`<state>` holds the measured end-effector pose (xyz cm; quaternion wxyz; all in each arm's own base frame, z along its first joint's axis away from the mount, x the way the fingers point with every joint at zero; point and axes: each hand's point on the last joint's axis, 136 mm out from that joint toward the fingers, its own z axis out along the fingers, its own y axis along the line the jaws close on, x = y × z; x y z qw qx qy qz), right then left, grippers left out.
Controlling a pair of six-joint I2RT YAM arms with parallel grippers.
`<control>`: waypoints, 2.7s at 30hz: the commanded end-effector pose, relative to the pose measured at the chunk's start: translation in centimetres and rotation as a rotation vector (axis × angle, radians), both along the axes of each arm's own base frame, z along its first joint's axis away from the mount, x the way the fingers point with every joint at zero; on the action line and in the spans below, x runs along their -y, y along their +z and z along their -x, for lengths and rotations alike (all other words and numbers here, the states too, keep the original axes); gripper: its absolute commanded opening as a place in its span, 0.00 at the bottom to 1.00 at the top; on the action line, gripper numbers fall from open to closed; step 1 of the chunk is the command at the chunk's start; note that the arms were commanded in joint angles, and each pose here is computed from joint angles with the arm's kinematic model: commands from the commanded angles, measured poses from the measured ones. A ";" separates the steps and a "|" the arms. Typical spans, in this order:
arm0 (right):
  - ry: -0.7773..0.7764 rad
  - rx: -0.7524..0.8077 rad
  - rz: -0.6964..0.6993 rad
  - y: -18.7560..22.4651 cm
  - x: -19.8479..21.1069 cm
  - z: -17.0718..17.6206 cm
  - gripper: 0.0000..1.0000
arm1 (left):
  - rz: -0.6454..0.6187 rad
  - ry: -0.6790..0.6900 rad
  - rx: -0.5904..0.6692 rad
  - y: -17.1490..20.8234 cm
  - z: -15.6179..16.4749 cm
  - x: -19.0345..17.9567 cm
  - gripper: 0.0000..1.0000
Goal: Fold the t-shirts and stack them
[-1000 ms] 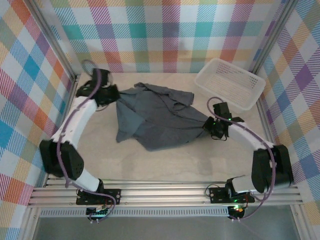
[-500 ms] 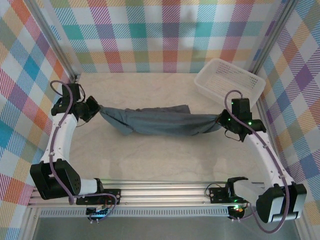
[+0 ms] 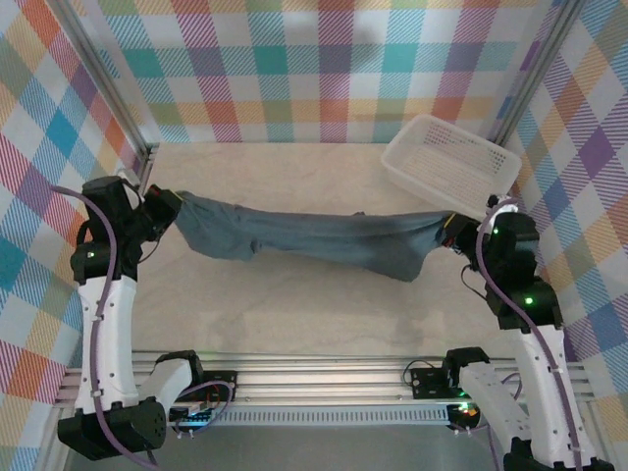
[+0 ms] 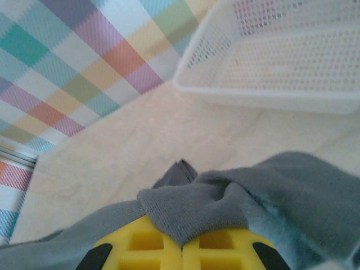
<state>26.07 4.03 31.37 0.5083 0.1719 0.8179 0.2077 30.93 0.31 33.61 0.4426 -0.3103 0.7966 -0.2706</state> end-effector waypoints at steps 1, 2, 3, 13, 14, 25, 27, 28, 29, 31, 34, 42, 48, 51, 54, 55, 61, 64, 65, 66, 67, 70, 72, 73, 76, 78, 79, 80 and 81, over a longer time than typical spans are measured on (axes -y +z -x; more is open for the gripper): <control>0.000 0.089 0.017 3.4 0.0 -2.0 0.00 | 0.014 0.079 0.079 2.6 -1.4 -1.5 0.00; 0.006 0.070 0.019 3.0 -0.2 -3.1 0.00 | 0.031 0.086 0.069 2.2 -2.1 -1.6 0.00; 0.008 0.046 0.022 2.3 -0.3 -4.5 0.00 | 0.051 0.087 0.058 1.7 -2.9 -1.7 0.00; 0.119 -0.451 -0.035 -12.5 -3.9 -16.3 0.52 | 0.168 0.001 -0.260 -11.2 -6.0 -0.4 0.00; 0.112 -0.480 -0.039 -13.3 -3.8 -16.0 0.54 | 0.185 -0.011 -0.272 -11.8 -5.7 0.0 0.00; -0.007 -0.706 -0.143 -21.0 -4.8 -0.4 0.52 | 0.174 -0.030 -0.301 -12.9 -2.8 0.8 0.00; -0.007 -0.748 -0.141 -22.6 -5.3 1.8 0.52 | 0.168 -0.031 -0.296 -12.6 -2.8 0.7 0.00; 0.001 -0.765 -0.152 -23.3 -5.7 2.4 0.52 | 0.168 -0.030 -0.292 -12.4 -2.8 0.7 0.00; 0.016 -0.775 -0.154 -23.7 -6.2 2.7 0.52 | 0.165 -0.030 -0.287 -12.3 -2.8 0.7 0.00; 0.053 -0.791 -0.101 -24.3 -7.4 2.8 0.51 | 0.165 -0.026 -0.285 -12.2 -2.8 0.7 0.00; 0.087 -0.823 0.039 -25.1 -8.4 2.2 0.49 | 0.167 -0.029 -0.292 -12.4 -2.9 0.7 0.00; 0.121 -0.907 0.108 -28.2 -9.3 2.2 0.47 | 0.160 -0.028 -0.290 -12.1 -2.8 0.6 0.00; 0.163 -0.924 0.124 -28.7 -11.0 1.8 0.45 | 0.161 -0.027 -0.290 -12.1 -2.9 0.6 0.00; 0.161 -0.954 0.184 -29.2 -11.2 2.0 0.43 | 0.162 -0.026 -0.288 -12.0 -2.9 0.6 0.00; 0.146 -0.978 0.227 -29.9 -10.8 2.6 0.40 | 0.163 -0.027 -0.282 -11.8 -3.0 0.6 0.00; 0.143 -0.985 0.232 -30.2 -10.7 2.7 0.39 | 0.161 -0.028 -0.280 -11.7 -3.0 0.6 0.00; 0.140 -0.998 0.264 -30.7 -10.6 2.3 0.24 | 0.163 -0.032 -0.272 -11.3 -3.2 0.7 0.00; 0.126 -0.973 0.278 -30.3 -10.3 1.9 0.11 | 0.160 -0.032 -0.271 -11.1 -3.2 0.6 0.00; 0.123 -0.958 0.284 -30.0 -10.2 1.7 0.08 | 0.157 -0.034 -0.272 -11.1 -3.1 0.6 0.00; 0.121 -0.934 0.286 -29.5 -10.1 1.4 0.04 | 0.156 -0.033 -0.273 -11.1 -3.1 0.6 0.00; 0.121 -0.914 0.284 -29.1 -10.1 1.1 0.01 | 0.154 -0.032 -0.274 -11.1 -3.1 0.6 0.00; 0.142 -0.820 0.268 -25.9 -10.7 -0.3 0.00 | 0.153 -0.032 -0.281 -11.2 -3.0 0.6 0.00; 0.177 -0.738 0.252 -23.0 -11.5 -1.6 0.00 | 0.163 -0.025 -0.277 -10.9 -3.3 0.5 0.00; 0.192 -0.691 0.246 -21.2 -11.7 -2.3 0.00 | 0.175 -0.017 -0.273 -10.7 -3.5 0.5 0.00; 0.235 -0.547 0.185 -15.3 -12.4 -4.9 0.00 | 0.228 0.006 -0.223 -8.5 -4.5 0.5 0.00; 0.254 -0.437 0.148 -10.6 -12.4 -6.4 0.00 | 0.266 0.021 -0.168 -6.2 -5.3 0.5 0.00; 0.263 -0.379 0.132 -8.1 -12.4 -7.1 0.00 | 0.285 0.031 -0.135 -4.7 -5.6 0.5 0.00; 0.267 -0.331 0.117 -5.9 -12.3 -7.5 0.00 | 0.298 0.039 -0.109 -3.4 -5.7 0.4 0.00; 0.274 -0.278 0.100 -3.4 -12.1 -7.8 0.00 | 0.311 0.050 -0.075 -1.7 -5.7 0.4 0.00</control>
